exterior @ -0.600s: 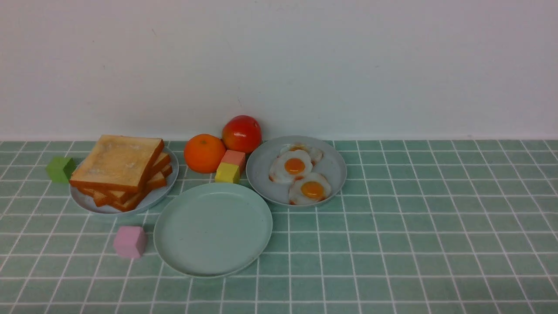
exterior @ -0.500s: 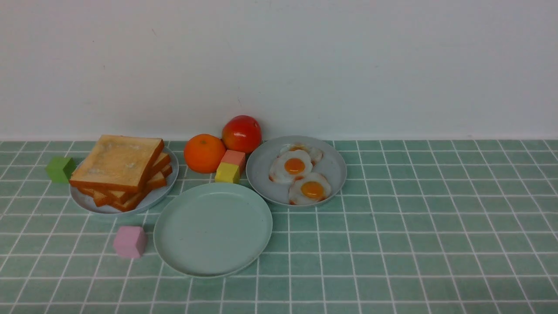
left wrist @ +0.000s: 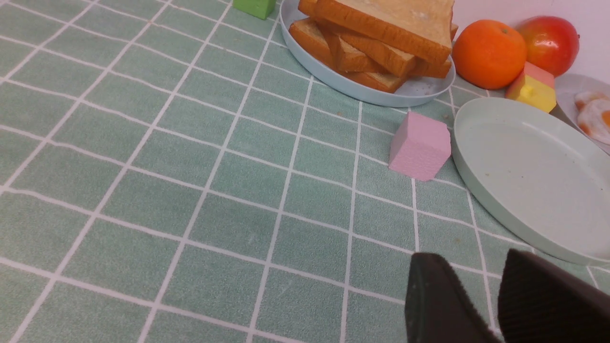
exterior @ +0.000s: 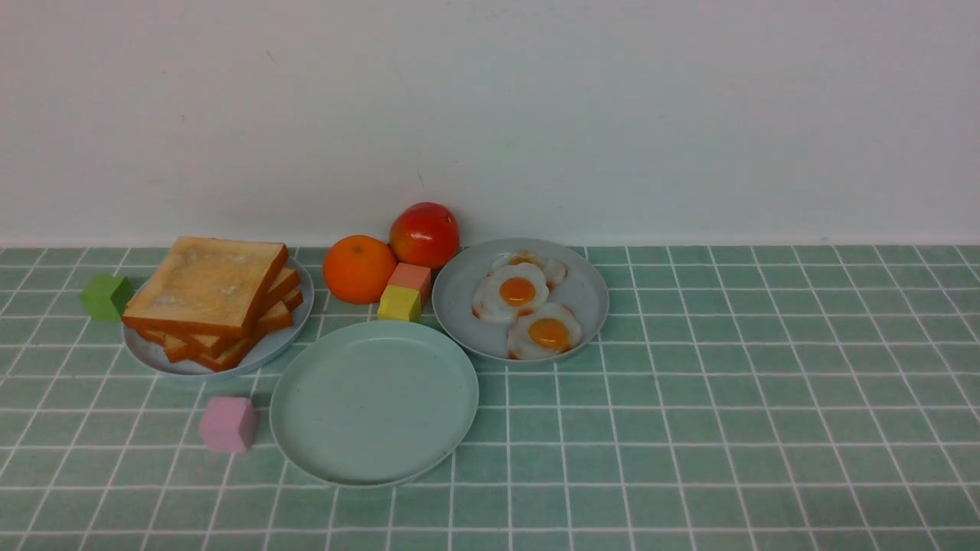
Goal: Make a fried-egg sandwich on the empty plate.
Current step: Use the left arm to grab a slice of bread
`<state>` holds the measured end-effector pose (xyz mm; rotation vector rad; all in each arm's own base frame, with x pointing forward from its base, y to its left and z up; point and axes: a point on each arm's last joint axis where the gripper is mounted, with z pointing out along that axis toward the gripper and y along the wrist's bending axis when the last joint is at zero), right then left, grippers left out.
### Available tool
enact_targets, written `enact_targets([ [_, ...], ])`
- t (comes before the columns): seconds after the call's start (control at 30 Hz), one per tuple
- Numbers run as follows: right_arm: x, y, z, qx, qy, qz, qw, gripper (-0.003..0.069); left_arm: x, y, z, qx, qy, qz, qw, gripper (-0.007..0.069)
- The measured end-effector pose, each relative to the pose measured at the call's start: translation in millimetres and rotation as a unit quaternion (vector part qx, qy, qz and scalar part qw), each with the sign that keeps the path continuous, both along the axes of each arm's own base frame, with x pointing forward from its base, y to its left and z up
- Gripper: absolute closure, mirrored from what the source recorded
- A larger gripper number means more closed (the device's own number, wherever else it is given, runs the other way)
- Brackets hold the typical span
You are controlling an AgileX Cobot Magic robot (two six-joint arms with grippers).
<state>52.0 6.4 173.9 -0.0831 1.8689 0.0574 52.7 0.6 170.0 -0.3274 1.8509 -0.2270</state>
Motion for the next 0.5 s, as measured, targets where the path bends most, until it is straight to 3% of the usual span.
enact_targets([
  [0.13,0,0,0,0.000,0.000,0.000,1.000,0.0419,0,0,1,-0.009,-0.007,0.001,1.000,0.0400],
  [0.3,0,0,0,0.000,0.000,0.000,1.000,0.0419,4,-4,17,-0.173,-0.091,0.016,0.981,0.0397],
  [0.5,0,0,0,0.000,0.000,0.000,1.000,0.0419,4,0,34,-0.278,-0.185,0.033,0.942,0.0393],
])
